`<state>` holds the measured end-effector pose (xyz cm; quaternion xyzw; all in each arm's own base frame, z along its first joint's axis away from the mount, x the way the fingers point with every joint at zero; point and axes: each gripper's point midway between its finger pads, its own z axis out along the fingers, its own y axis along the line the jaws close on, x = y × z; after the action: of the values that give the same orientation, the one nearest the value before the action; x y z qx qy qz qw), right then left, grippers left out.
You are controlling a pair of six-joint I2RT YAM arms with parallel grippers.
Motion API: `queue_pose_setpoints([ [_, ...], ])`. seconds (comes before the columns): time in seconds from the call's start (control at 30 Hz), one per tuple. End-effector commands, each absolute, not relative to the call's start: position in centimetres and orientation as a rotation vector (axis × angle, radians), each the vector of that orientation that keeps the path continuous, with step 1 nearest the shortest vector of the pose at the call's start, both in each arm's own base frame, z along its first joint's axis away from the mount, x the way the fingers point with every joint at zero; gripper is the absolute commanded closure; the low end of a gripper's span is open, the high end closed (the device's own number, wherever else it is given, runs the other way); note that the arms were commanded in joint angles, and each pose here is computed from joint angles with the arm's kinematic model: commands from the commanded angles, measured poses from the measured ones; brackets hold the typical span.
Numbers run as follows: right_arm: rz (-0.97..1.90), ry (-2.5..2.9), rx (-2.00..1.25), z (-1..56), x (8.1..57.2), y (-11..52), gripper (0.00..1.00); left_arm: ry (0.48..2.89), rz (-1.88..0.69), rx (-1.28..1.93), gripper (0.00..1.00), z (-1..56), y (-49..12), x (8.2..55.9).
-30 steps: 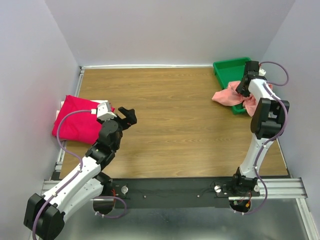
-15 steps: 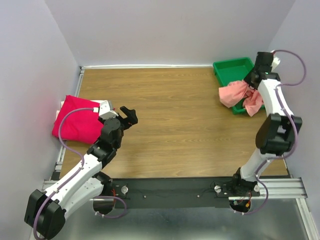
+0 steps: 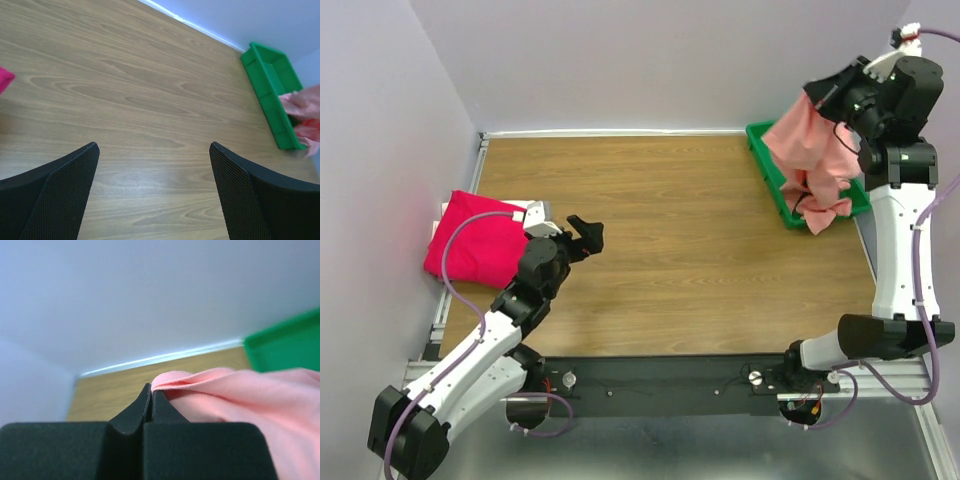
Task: Fold and stack the t-shirts
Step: Move the tshirt to the center of the board
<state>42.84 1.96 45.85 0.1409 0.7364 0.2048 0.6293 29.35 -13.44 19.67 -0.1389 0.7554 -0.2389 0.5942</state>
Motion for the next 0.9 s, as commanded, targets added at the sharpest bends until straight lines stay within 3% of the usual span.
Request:
queue_pose_setpoints([
  [0.0,0.757,1.581,0.029,52.9,38.6,10.6,1.0,1.691,-0.689,-0.265,0.01,23.0,-14.9,28.4],
  [0.13,0.939,1.473,-0.155,58.3,35.0,16.3,0.99,1.66,-0.718,-0.294,0.02,23.7,-14.3,27.4],
  [0.33,1.098,1.387,-0.268,61.9,32.8,20.1,1.0,1.641,-0.715,-0.333,0.01,24.8,-13.2,26.4],
  [0.57,1.024,1.464,-0.153,58.7,34.7,19.3,0.99,1.657,-0.696,-0.401,0.01,24.6,-12.1,25.9],
  [0.7,0.795,1.642,0.125,49.6,38.6,15.7,0.99,1.712,-0.678,-0.404,0.01,23.2,-12.4,26.0],
  [0.73,0.679,1.757,0.237,43.5,40.4,14.2,0.99,1.736,-0.671,-0.405,0.02,22.5,-12.5,26.2],
  [0.87,0.352,2.01,0.447,28.8,42.4,9.8,0.96,1.811,-0.652,-0.389,0.01,20.5,-13.3,26.6],
])
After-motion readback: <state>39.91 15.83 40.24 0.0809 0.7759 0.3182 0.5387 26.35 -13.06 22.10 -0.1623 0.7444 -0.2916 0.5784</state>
